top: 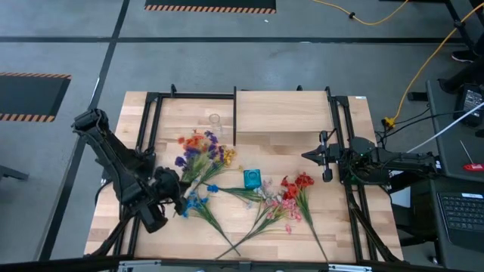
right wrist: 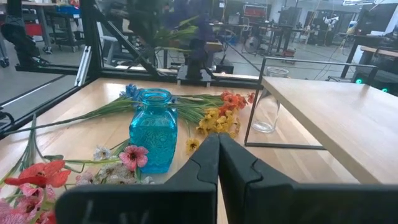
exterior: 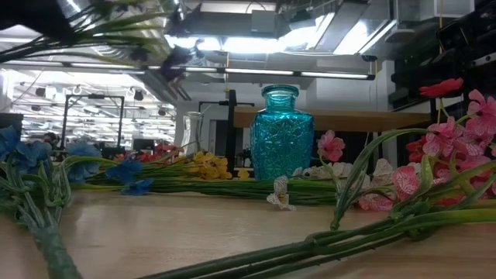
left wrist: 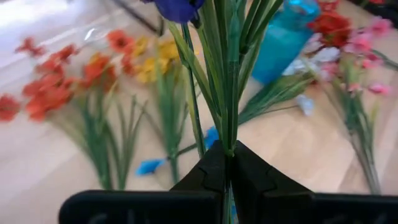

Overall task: Pick and place flowers into a vace then onto a shelf
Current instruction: Put the purple flowers into the transparent vase

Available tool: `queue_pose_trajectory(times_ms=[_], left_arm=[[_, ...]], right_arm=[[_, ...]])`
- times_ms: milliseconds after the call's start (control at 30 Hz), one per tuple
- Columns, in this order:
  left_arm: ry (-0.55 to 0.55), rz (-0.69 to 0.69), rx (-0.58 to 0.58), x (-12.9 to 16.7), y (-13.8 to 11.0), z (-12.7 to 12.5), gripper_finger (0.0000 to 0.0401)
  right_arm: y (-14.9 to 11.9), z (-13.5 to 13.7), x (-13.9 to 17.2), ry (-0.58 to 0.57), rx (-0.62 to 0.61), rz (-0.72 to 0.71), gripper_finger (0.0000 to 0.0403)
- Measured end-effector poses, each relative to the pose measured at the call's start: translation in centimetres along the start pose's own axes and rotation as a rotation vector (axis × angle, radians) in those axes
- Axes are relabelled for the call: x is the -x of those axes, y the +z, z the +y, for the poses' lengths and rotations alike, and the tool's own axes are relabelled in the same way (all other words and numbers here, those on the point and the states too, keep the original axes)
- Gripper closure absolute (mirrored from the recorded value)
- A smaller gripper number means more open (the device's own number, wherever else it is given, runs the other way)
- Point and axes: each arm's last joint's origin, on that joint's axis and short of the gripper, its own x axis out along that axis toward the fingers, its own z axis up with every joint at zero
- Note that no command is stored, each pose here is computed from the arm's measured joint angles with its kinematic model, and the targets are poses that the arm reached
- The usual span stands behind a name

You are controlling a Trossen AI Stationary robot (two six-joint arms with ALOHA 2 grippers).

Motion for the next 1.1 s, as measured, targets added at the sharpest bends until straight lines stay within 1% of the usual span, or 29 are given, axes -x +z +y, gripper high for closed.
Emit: queue_pose_trajectory(times_ms=[300, 533, 667, 767, 867, 933, 1033, 1100], left_arm=[[-0.114, -0.049, -0.167, -1.6, 1.7, -2.4, 0.0395], [-0.185, -0.045, -0.236, -3.0, 3.5, -3.5, 0.0395], [-0.224, -0.080, -0.320, -3.4, 4.2, -4.1, 0.0395], [-0.222, -0.098, -0.370, -3.6, 4.6, -4.1, 0.0395], [-0.222, -0.099, -0.360, -4.2, 4.8, -4.0, 0.0395], [-0.270, -0.102, -0.368, -5.3, 4.6, -3.9, 0.0395], [-0.391, -0.117, -0.411, -6.9, 4.4, -3.6, 0.0395], [-0.393, -0.134, -0.424, -7.8, 4.7, -2.5, 0.0395]], right_arm=[[0.0, 0.0, 0.0, 0.000, -0.026, 0.000, 0.0395], [0.0, 0.0, 0.0, 0.000, -0.033, 0.000, 0.0395], [0.0, 0.0, 0.0, 0.000, -0.067, -0.001, 0.0395], [0.0, 0.0, 0.0, 0.000, -0.079, 0.000, 0.0395], [0.0, 0.0, 0.0, 0.000, -0.078, 0.000, 0.0395], [0.0, 0.0, 0.0, 0.000, -0.077, 0.000, 0.0395], [0.0, 0.0, 0.0, 0.000, -0.072, 0.000, 0.0395], [0.0, 0.0, 0.0, 0.000, -0.071, 0.000, 0.0395]])
